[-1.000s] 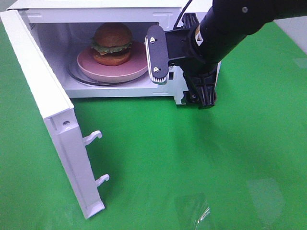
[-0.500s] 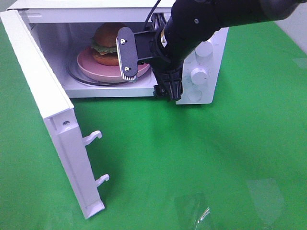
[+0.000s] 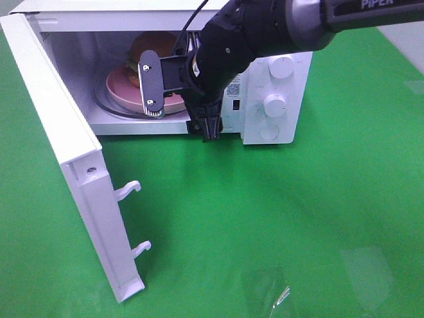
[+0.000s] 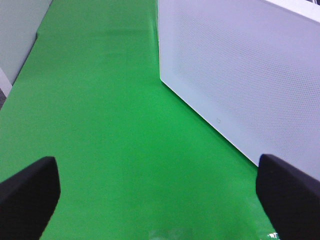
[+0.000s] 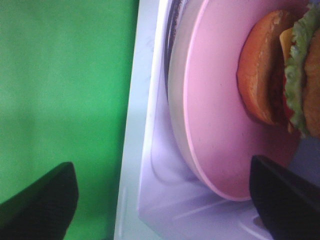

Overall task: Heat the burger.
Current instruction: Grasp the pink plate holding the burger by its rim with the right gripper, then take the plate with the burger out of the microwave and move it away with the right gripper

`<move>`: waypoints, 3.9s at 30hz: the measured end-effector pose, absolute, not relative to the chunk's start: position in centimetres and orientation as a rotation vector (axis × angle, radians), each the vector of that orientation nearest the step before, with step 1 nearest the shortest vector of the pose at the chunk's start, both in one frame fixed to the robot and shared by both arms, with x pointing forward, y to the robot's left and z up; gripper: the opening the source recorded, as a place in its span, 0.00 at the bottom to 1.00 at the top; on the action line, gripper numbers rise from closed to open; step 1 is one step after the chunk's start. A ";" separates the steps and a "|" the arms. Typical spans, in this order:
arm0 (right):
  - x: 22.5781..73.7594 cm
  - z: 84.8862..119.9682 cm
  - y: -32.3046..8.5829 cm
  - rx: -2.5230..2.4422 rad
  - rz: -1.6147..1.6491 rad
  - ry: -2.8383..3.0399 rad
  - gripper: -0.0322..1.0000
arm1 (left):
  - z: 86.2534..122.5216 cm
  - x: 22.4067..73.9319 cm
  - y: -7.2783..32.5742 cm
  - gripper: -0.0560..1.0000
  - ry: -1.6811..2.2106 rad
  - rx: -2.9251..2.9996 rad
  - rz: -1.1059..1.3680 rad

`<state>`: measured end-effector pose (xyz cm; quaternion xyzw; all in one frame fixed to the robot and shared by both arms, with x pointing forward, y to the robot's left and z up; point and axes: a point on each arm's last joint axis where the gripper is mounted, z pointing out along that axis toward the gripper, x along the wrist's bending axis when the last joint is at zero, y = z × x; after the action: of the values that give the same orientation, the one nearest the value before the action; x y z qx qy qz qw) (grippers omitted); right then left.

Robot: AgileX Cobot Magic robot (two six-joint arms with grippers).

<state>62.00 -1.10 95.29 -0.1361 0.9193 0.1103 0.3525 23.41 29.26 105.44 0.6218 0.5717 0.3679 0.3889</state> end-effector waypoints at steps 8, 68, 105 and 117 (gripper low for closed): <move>63.7 93.5 0.1 -0.326 0.309 2.372 0.91 | 105.4 23.4 29.3 0.99 1.454 1.581 0.936; 67.1 88.6 2.6 -0.246 0.386 2.375 0.80 | 105.4 23.4 29.4 0.99 1.458 1.585 0.951; 65.1 92.4 2.1 -0.255 0.398 2.510 0.12 | 105.4 23.4 29.4 0.99 1.459 1.586 0.952; 62.3 93.1 0.1 -0.426 0.368 2.470 0.12 | 105.4 23.4 29.4 0.99 1.459 1.586 0.952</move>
<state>62.31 0.09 93.10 -0.1604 0.9302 0.1385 0.2997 23.41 29.39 105.44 0.6219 0.5721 0.3732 0.3830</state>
